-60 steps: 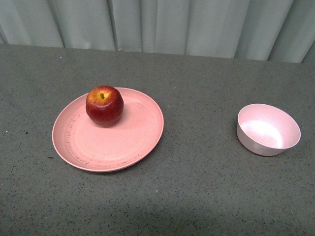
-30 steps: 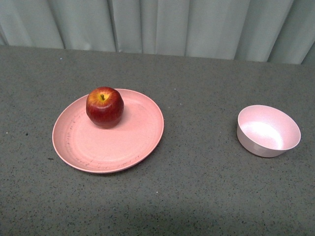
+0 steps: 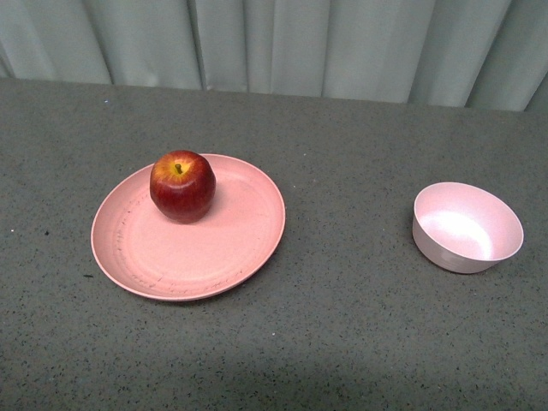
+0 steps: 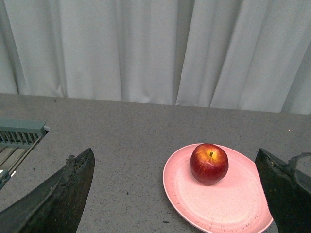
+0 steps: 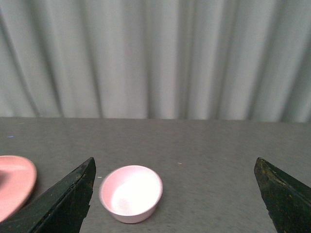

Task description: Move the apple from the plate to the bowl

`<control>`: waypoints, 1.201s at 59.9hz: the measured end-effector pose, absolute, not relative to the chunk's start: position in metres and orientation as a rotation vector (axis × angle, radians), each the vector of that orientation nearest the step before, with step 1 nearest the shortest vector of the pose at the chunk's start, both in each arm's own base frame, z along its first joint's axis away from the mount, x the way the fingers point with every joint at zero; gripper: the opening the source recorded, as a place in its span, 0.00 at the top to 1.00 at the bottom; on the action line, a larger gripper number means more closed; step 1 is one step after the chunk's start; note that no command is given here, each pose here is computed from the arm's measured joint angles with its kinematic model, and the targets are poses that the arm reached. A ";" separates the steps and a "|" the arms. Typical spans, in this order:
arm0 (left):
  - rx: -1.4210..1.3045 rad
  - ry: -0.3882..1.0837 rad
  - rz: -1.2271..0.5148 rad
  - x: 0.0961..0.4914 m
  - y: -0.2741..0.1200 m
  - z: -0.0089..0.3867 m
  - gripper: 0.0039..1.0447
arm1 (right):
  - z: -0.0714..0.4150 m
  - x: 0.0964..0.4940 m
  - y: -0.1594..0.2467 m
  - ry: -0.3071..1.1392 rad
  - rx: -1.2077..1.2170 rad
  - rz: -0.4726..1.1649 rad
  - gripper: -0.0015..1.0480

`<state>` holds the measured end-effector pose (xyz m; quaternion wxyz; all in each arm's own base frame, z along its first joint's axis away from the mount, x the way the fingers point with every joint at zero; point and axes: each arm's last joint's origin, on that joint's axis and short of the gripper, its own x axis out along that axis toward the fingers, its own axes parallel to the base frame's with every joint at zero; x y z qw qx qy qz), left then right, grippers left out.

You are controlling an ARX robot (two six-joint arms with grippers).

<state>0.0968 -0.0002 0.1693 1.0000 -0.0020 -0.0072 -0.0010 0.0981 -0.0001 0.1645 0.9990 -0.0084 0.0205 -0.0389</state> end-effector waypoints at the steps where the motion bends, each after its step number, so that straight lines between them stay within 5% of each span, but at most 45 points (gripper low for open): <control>1: -0.004 -0.014 -0.002 0.097 0.000 0.169 0.06 | 0.165 0.099 0.000 0.077 -0.023 -0.129 0.09; 10: -0.004 -0.015 0.000 0.097 0.000 0.169 0.06 | 0.180 0.124 -0.005 0.170 -0.064 -0.251 0.09; 19: -0.004 -0.015 -0.002 0.097 0.000 0.169 0.06 | 0.194 0.193 -0.001 0.317 -0.113 -0.034 0.09; 38: -0.004 -0.015 -0.002 0.097 0.000 0.169 0.06 | 0.118 0.311 0.031 0.817 -0.239 0.325 0.09; 63: -0.004 -0.015 -0.002 0.097 0.000 0.169 0.06 | 0.065 0.344 0.065 1.031 -0.395 0.433 0.10; 72: -0.004 -0.015 -0.002 0.097 0.000 0.169 0.06 | 0.051 0.350 0.067 1.081 -0.440 0.443 0.29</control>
